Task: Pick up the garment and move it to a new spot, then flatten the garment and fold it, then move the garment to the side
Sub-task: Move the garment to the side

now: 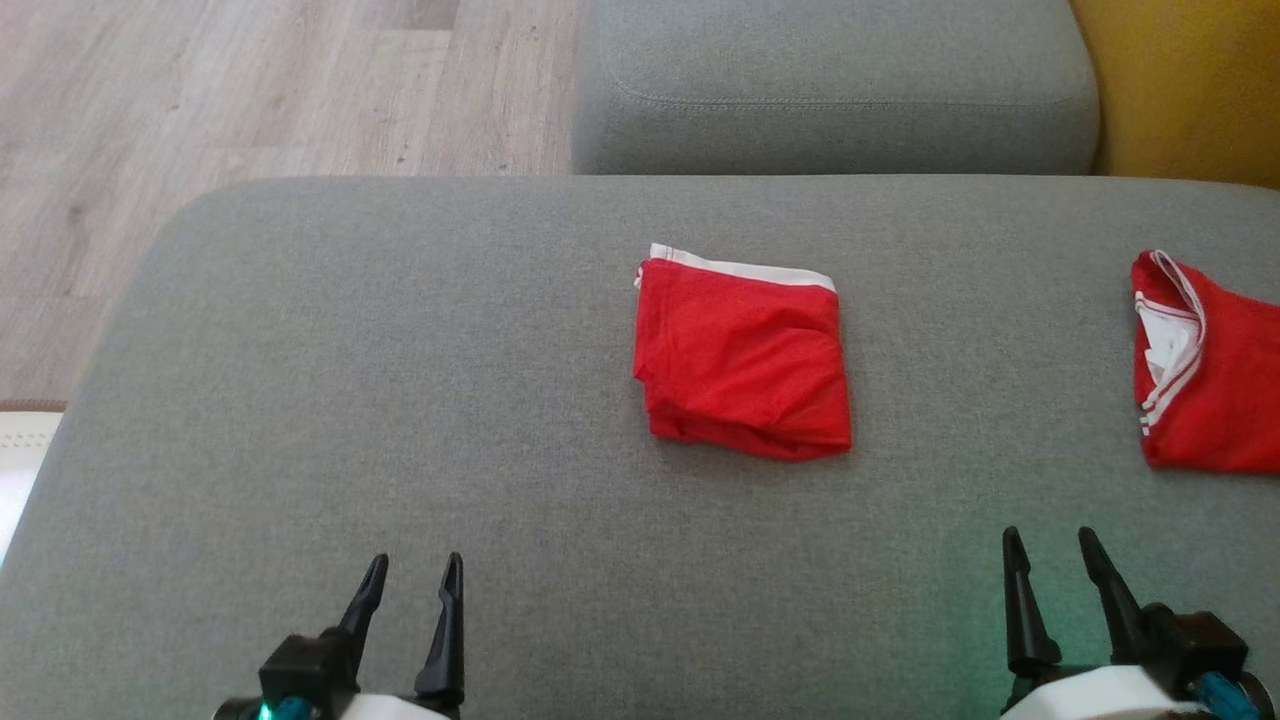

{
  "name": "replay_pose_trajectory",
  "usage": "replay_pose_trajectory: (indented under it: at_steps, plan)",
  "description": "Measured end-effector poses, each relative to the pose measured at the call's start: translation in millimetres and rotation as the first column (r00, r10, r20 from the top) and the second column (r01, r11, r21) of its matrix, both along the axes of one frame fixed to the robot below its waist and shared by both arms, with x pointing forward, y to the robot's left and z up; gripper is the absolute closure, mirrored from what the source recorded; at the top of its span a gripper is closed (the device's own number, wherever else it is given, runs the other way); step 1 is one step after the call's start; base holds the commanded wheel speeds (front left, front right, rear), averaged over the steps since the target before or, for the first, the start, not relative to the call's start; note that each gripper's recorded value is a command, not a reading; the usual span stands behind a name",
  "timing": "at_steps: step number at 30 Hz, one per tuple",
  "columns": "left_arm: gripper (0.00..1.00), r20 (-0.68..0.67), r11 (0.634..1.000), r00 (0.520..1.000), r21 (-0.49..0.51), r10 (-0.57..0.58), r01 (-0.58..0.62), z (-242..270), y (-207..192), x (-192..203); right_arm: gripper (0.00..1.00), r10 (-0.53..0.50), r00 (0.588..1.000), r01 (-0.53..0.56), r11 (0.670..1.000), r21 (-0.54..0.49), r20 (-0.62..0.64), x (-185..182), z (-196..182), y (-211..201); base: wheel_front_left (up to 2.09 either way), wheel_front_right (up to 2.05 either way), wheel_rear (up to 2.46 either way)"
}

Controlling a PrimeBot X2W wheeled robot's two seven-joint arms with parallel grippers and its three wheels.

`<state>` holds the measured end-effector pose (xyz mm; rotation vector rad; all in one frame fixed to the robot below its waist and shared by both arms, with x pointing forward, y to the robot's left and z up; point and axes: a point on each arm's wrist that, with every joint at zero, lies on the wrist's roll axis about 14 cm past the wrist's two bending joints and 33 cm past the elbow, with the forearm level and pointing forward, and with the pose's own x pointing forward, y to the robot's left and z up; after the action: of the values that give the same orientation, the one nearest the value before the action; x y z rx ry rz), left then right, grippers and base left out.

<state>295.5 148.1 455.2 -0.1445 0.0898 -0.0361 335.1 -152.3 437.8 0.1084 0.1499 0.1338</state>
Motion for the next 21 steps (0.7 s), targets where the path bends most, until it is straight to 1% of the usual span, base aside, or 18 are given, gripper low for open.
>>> replay_pose_trajectory:
  at_steps: [5, 8, 9, 11, 15, 18, 21]
  plan:
    - [0.00, 0.001, 1.000, 1.000, 0.002, 0.004, -0.004, 0, 1, 0, 0.00, 0.012, 1.000, -0.012, 1.000, 0.006, -0.015, 0, -3, 4, 0.00, 0.00, 0.00]
    - [0.00, -0.005, 1.000, 1.000, 0.002, 0.006, -0.006, -1, 2, 0, 0.00, 0.043, 0.997, -0.039, 0.997, 0.059, -0.067, 2, -7, 18, 0.00, 0.00, 0.00]
    - [0.00, -0.009, 1.000, 1.000, 0.002, 0.006, -0.006, -2, 2, 0, 0.00, 0.051, 0.995, -0.043, 0.995, 0.093, -0.085, 5, -6, 22, 0.00, 0.00, 0.00]
    - [0.00, -0.020, 1.000, 1.000, 0.000, 0.004, -0.004, -5, 1, 1, 0.00, 0.065, 0.991, -0.045, 0.986, 0.161, -0.120, 21, 1, 28, 0.00, 0.00, 0.00]
    - [0.00, -0.038, 1.000, 0.999, -0.004, -0.002, 0.002, -9, -2, 6, 0.00, 0.114, 0.981, -0.071, 0.963, 0.260, -0.155, 72, 31, 36, 0.00, 0.00, 0.00]
    - [0.00, -0.028, 1.000, 1.000, -0.012, 0.000, 0.000, -5, -2, 18, 0.00, 0.191, 0.946, -0.102, 0.942, 0.321, -0.262, 100, 32, 50, 0.00, 0.00, 0.00]
    - [0.00, -0.023, 1.000, 1.000, -0.028, 0.008, -0.008, -2, -2, 26, 0.00, 0.272, 0.877, -0.129, 0.927, 0.352, -0.396, 113, 13, 70, 0.00, 0.00, 0.00]
